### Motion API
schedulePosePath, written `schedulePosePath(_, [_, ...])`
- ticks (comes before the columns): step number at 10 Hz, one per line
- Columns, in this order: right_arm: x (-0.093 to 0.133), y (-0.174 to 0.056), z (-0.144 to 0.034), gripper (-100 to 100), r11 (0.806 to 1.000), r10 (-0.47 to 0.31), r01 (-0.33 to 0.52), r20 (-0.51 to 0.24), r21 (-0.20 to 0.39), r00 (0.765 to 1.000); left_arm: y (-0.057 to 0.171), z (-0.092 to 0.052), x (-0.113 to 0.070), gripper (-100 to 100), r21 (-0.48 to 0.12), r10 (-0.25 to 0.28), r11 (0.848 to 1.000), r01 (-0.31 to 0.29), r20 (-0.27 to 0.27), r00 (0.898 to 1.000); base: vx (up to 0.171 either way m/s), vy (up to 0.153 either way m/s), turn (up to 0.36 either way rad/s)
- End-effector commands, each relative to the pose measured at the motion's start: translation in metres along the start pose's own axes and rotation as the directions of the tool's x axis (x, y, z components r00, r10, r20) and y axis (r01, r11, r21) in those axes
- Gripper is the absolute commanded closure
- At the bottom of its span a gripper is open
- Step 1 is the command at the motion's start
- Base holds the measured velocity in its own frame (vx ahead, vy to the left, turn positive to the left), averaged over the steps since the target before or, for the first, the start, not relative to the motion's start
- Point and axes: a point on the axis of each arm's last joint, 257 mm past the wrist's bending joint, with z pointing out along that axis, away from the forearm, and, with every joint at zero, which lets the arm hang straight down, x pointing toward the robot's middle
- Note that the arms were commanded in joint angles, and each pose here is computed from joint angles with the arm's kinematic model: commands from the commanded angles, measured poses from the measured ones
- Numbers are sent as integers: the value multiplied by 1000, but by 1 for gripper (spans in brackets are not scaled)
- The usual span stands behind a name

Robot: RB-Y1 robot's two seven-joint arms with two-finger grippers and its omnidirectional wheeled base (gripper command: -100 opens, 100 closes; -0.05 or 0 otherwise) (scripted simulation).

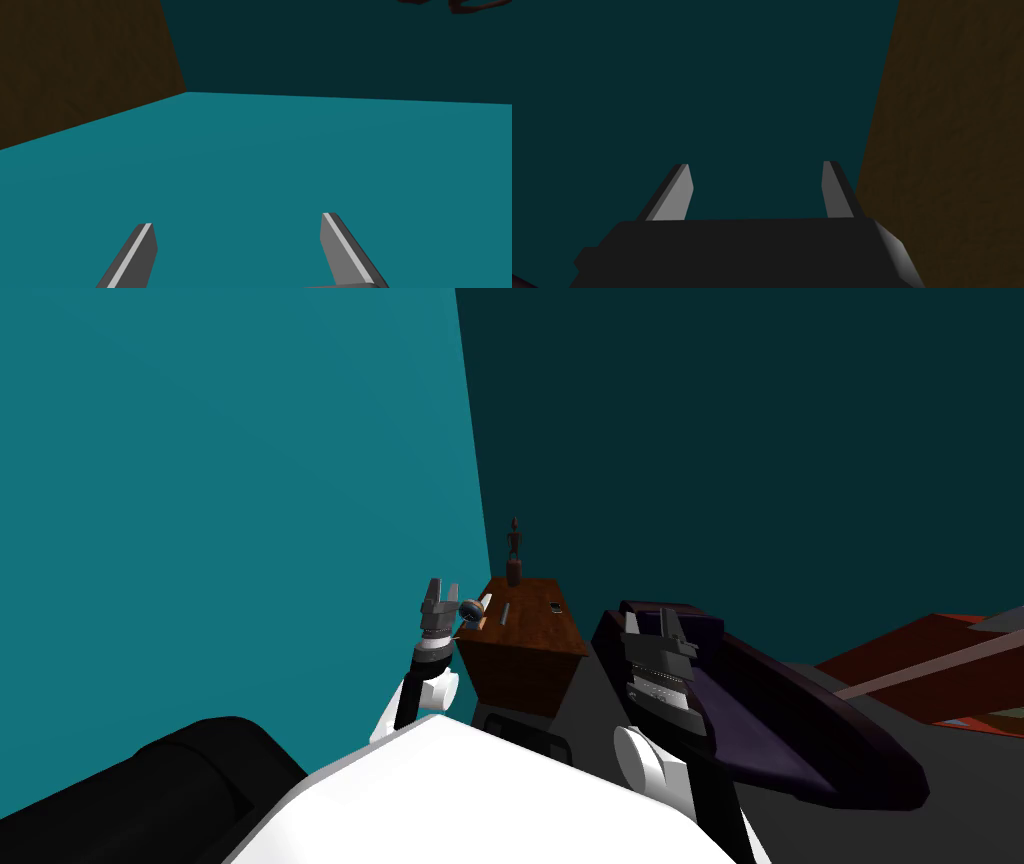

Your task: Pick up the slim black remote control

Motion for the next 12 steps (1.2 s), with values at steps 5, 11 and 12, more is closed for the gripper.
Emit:
schedulePosePath(5, [0, 0, 0, 0, 1000, 0, 0, 0, 0, 1000, 31, -28, 32, -100, -85, -24, 996, 11, -146, 989, 14, -106, 26])
schedulePosePath(11, [0, 0, 0, 0, 1000, 0, 0, 0, 0, 1000, 87, -106, 76, -100, -276, -110, 961, 15, -332, 937, 6, -132, 20])
schedulePosePath(12, [0, 0, 0, 0, 1000, 0, 0, 0, 0, 1000, 87, -107, 77, -100, -276, -108, 961, 10, -342, 933, 1, -108, 18])
